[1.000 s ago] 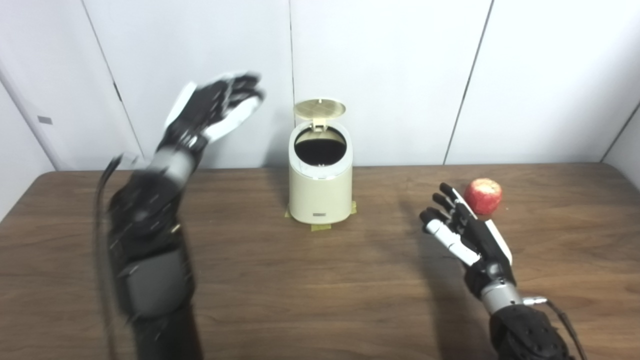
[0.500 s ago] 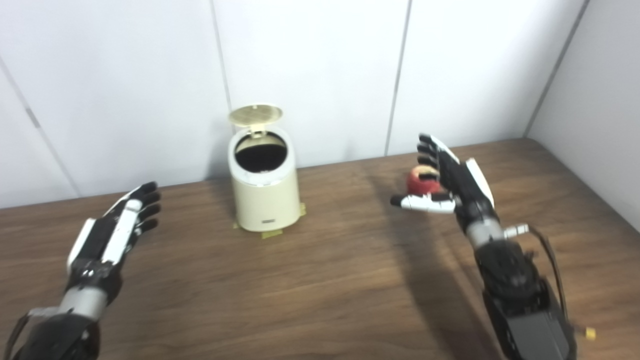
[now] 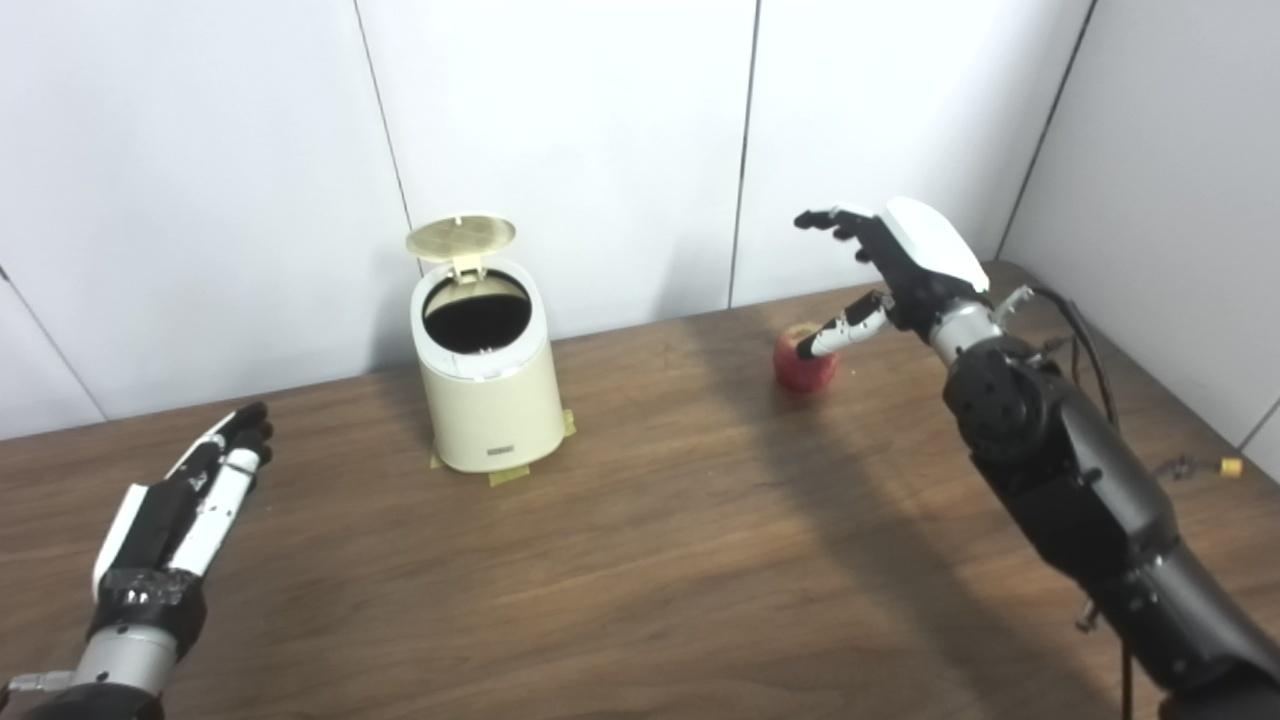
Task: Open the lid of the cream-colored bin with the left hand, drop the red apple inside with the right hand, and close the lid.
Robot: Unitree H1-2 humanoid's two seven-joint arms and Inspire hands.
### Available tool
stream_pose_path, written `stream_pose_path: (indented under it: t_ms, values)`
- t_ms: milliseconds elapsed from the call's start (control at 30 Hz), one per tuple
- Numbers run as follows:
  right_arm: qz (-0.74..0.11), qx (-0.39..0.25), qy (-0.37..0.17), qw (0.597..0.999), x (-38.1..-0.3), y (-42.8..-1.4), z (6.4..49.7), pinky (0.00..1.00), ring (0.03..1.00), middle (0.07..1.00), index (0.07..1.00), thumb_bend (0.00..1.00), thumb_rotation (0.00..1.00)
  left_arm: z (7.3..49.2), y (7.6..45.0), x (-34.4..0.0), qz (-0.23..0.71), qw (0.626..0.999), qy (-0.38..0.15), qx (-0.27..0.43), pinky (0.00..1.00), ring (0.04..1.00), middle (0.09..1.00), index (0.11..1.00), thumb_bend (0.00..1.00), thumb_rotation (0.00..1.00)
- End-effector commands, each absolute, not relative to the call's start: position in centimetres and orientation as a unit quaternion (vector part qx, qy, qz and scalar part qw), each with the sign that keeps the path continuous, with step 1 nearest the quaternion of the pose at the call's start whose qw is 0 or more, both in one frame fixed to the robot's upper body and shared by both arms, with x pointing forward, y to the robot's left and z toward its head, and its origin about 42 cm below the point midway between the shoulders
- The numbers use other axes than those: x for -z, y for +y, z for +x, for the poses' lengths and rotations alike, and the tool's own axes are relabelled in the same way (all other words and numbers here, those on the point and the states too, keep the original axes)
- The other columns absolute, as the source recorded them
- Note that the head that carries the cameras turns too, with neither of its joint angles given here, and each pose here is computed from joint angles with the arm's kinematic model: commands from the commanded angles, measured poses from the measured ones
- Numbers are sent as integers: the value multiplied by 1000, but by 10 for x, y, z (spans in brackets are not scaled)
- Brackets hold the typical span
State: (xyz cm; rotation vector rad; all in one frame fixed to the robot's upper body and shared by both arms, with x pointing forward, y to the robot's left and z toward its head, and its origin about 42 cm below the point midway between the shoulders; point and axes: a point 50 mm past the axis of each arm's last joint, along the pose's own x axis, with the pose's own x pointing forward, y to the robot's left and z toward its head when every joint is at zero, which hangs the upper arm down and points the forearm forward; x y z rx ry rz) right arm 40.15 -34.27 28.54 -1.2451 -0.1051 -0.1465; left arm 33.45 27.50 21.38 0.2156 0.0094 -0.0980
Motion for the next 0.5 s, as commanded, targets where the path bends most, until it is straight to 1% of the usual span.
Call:
stream_pose_path:
  t_ms: [0, 33, 100, 300, 367, 467]
  values:
    - [-637, 78, -67, 764, -312, -351, 416, 795, 898, 865, 783, 934, 65, 337, 277, -235, 115, 991, -34, 52, 980, 917, 910, 898, 317, 662]
    - [-655, 71, -54, 750, -311, -352, 425, 771, 899, 865, 779, 946, 88, 337, 277, -237, 114, 991, -37, 54, 953, 915, 912, 900, 302, 651]
    - [-678, 59, -36, 731, -310, -354, 438, 750, 910, 869, 778, 956, 116, 337, 278, -240, 113, 991, -43, 53, 938, 919, 917, 903, 288, 639]
    - [-708, 25, -5, 706, -310, -353, 475, 784, 913, 863, 804, 967, 159, 334, 279, -245, 115, 991, -53, 51, 917, 920, 918, 909, 295, 620]
    - [-720, 19, 8, 693, -311, -352, 484, 828, 930, 877, 826, 966, 202, 333, 279, -246, 116, 990, -54, 52, 921, 921, 920, 912, 272, 606]
    - [-739, 15, 5, 673, -315, -350, 495, 801, 911, 867, 824, 988, 222, 333, 280, -247, 117, 990, -56, 58, 925, 925, 923, 915, 252, 613]
